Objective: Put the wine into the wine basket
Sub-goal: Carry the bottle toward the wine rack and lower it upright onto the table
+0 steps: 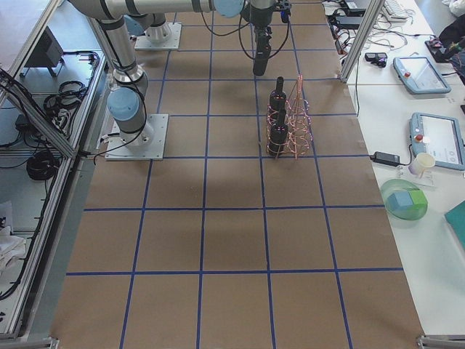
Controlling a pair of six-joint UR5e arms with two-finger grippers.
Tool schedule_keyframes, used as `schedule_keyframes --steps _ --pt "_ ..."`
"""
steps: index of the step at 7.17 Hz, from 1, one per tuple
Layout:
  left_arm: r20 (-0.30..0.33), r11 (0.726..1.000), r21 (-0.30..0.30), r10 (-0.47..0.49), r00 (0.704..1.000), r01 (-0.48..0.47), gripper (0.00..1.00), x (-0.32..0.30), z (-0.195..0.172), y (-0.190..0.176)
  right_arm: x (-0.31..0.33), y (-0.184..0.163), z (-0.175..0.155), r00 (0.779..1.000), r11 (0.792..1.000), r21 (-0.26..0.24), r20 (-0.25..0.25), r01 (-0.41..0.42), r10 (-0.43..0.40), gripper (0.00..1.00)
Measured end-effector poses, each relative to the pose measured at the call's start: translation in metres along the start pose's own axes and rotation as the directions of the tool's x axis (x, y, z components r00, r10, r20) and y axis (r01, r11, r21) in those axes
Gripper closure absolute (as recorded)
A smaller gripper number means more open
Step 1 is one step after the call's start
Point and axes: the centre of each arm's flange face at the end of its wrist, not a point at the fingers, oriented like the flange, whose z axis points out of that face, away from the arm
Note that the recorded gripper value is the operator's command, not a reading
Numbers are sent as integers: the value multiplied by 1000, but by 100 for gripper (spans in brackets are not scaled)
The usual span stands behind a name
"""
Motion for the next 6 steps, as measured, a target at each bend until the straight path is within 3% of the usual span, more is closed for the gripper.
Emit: schedule_keyframes --steps 5,6 --pt "0 1000 -28 1 1000 -1 100 0 0 19 0 0 0 1000 1000 -1 0 1 -1 0" --pt "-2 1000 -30 3 1000 -3 96 2 0 20 0 0 0 1000 1000 -1 0 2 -2 0"
